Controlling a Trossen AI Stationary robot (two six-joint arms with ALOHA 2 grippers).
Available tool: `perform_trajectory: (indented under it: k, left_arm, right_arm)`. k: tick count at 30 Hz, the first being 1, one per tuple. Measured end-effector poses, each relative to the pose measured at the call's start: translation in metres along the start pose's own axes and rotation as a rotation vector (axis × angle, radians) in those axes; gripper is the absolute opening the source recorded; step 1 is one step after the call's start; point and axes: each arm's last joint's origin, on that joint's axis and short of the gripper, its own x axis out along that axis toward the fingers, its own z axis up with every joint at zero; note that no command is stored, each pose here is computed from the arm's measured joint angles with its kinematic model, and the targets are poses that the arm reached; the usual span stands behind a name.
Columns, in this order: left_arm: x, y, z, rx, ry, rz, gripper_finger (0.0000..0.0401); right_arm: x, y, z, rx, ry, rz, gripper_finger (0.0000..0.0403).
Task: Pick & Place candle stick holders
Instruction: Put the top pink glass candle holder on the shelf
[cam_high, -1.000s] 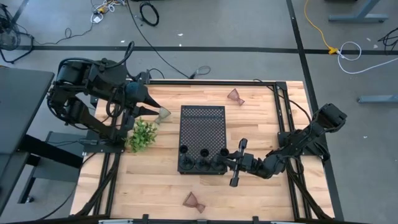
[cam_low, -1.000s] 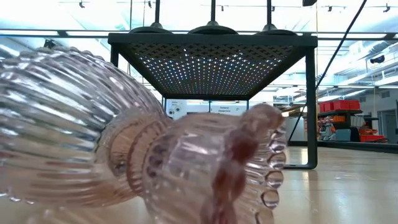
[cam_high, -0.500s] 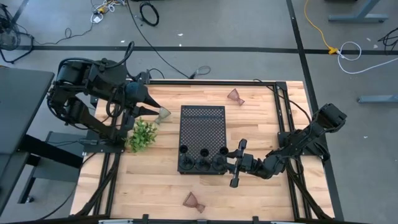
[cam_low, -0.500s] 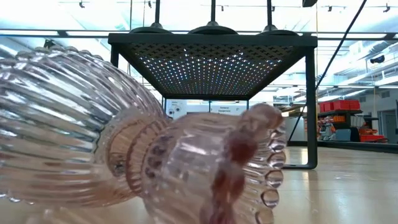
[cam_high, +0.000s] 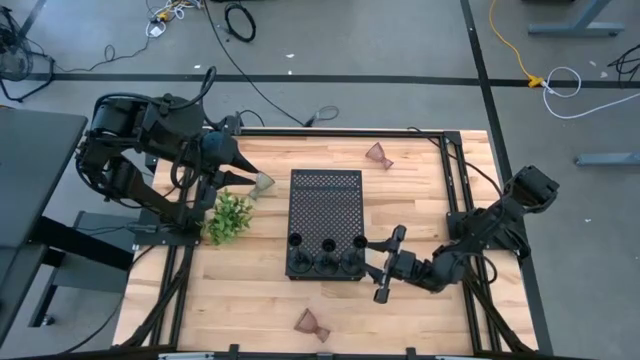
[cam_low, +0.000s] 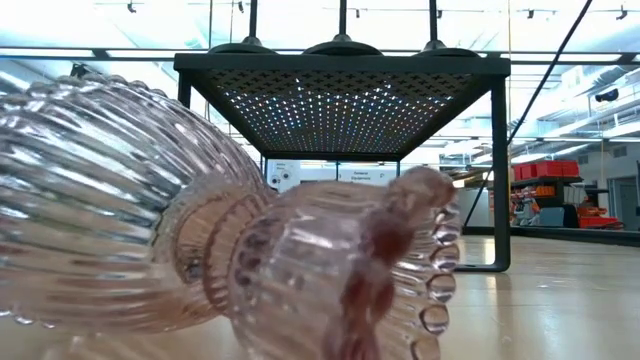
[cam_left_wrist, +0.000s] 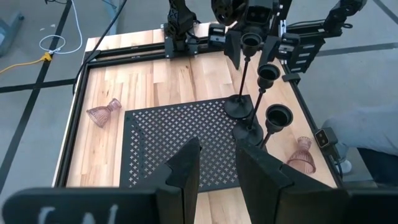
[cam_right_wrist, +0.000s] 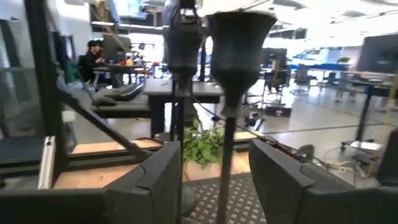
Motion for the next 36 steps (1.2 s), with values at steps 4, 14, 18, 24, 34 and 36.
perform_trajectory:
  k: [4, 14, 18, 24, 34, 36]
  left_arm:
    - [0.000, 0.000, 0.000, 0.003, 0.001, 0.000, 0.0107]
    - [0.000, 0.000, -0.001, 0.007, 0.008, -0.001, 0.0107]
    - [0.000, 0.000, -0.001, 0.007, 0.008, -0.001, 0.0107]
    - [0.000, 0.000, -0.001, 0.007, 0.008, -0.001, 0.0107]
    - [0.000, 0.000, -0.002, 0.008, 0.018, -0.002, 0.0107]
    - [0.000, 0.000, -0.002, 0.009, 0.017, 0.002, 0.0107]
  right_arm:
    - [-0.010, 0.003, 0.003, -0.035, 0.017, -0.086, 0.0192]
    - [-0.046, 0.004, 0.014, -0.015, 0.120, -0.380, 0.0192]
    - [-0.049, -0.012, 0.027, 0.070, 0.103, -0.387, 0.0192]
    - [-0.057, -0.051, 0.009, 0.088, 0.100, -0.437, 0.0180]
    - [-0.085, -0.113, -0.046, 0.279, 0.051, -0.486, 0.0174]
    - [-0.089, -0.119, -0.054, 0.291, 0.048, -0.486, 0.0174]
